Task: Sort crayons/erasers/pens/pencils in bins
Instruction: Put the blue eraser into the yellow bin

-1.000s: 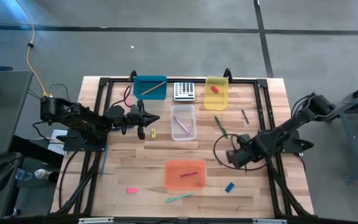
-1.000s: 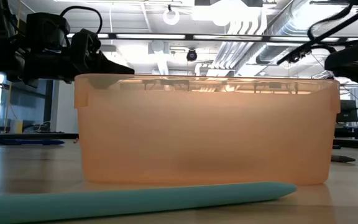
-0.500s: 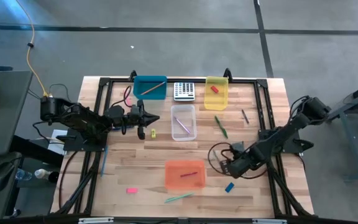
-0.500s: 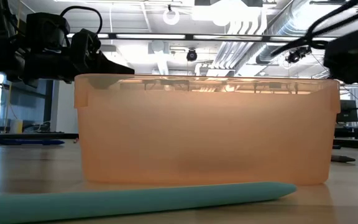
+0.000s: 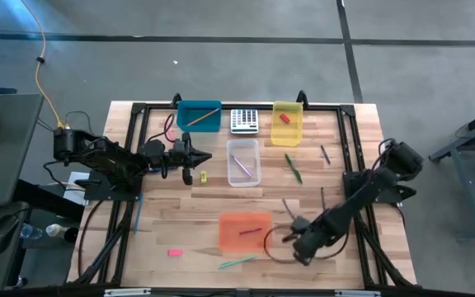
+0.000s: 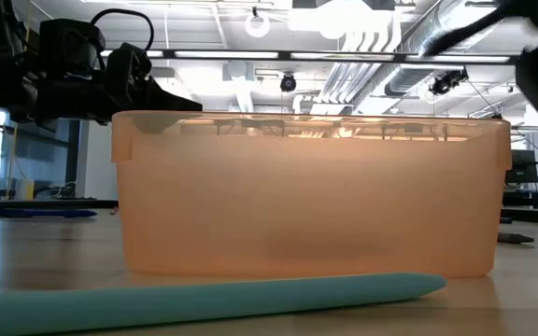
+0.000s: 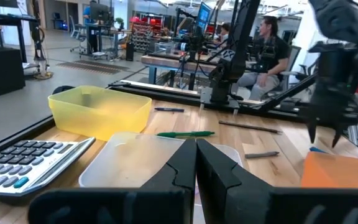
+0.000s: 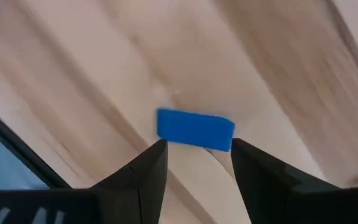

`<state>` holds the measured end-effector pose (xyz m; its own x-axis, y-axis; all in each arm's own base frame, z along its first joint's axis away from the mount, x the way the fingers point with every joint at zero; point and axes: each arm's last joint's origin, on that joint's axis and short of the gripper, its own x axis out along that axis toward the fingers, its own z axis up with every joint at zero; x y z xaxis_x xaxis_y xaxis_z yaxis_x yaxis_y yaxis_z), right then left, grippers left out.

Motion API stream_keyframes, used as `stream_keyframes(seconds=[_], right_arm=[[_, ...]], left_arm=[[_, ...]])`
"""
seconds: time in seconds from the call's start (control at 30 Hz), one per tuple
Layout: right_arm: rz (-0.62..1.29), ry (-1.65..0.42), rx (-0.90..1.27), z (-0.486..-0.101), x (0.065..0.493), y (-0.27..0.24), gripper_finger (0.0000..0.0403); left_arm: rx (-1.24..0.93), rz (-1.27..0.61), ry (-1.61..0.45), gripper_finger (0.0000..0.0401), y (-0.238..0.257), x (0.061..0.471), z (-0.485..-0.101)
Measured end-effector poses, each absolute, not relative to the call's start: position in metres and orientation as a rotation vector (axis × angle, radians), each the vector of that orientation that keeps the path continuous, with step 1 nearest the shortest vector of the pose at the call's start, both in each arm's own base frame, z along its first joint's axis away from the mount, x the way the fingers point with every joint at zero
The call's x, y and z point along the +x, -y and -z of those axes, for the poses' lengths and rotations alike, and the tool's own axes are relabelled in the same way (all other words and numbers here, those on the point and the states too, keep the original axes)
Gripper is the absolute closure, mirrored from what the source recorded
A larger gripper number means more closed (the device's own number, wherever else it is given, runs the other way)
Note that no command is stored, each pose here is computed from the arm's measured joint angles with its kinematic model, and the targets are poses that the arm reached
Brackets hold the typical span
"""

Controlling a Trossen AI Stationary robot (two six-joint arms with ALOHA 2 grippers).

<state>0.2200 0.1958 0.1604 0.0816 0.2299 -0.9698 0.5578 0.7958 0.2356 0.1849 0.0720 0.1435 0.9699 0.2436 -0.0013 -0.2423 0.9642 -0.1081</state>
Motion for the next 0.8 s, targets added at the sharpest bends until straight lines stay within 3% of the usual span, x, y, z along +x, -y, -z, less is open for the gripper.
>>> stream_keyframes(seconds=[0.3, 0.5, 0.8], right_arm=[[-0.043, -1.670, 0.059, -0.156, 0.241, -0.229, 0.0232], [-0.212, -1.635, -0.191, -0.146, 0.252, -0.241, 0.0232], [-0.225, -1.630, -0.234, -0.137, 0.252, -0.241, 0.0234]], left_arm=[[-0.109, -0.246, 0.009, 0.0401, -0.072, 0.185, -0.143], [-0.109, -0.246, 0.009, 0.0401, -0.072, 0.185, -0.143], [-0.111, -0.246, 0.009, 0.0401, -0.072, 0.185, -0.143]])
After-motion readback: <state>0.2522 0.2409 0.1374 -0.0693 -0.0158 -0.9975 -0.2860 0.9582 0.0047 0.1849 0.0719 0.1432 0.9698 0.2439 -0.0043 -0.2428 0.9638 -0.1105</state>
